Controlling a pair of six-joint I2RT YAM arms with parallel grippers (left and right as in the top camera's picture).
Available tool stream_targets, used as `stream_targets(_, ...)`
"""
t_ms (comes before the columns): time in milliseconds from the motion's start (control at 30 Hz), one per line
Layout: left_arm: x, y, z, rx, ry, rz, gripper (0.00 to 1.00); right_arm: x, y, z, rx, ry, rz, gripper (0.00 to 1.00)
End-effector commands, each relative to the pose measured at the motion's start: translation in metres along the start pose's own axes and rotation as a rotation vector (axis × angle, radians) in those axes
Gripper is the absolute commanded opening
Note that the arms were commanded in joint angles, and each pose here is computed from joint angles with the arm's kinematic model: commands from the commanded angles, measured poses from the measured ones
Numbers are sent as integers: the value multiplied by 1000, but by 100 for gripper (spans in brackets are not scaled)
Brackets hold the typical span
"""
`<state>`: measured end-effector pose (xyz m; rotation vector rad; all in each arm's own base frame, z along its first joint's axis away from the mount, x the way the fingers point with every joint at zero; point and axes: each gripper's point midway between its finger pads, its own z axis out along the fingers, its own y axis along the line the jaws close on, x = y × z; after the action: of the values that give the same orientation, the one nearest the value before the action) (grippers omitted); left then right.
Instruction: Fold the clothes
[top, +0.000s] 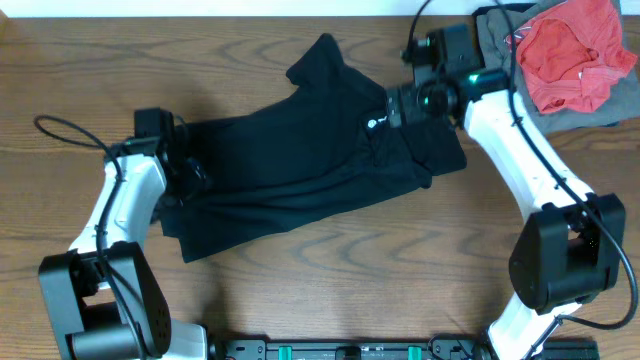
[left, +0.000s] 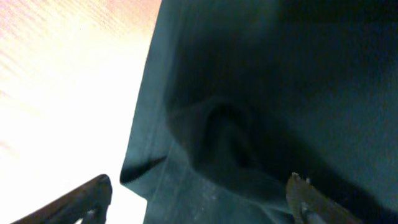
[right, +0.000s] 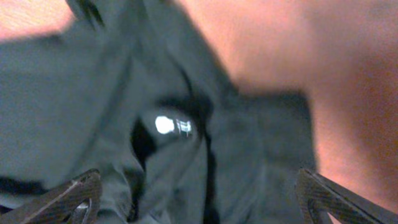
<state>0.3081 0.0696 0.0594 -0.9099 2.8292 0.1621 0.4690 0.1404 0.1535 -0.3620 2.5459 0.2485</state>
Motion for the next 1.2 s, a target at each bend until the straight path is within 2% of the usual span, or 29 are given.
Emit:
stream_targets(0,-33,-15,-36,73,-101,84,96,-31,3,-22,1,-84,-75,98)
stream_targets(133,-66,-31,-53,127,-216,142,96,-51,7,-21,-2,-140,-103,97)
stream_targets(267,-95,-38,-46,140,-291,174,98,-56,9,-3,-19,-130,-127,96)
stream_targets(467,-126,-31,0,153,-265,121,98,-58,12,33,-28,-123,-171,93)
stream_targets(800,-146,-42,60,170,-237,141,97,-63,18,66,-50,-158,-188,84)
stream_targets(1067,-146,-43,85,147,-227,191,80,-63,18,88,-53,-169,-193,68)
stream_targets(1167,-149,-44,89,146,-239,195,63,-66,20,93,-54,-188,-197,63)
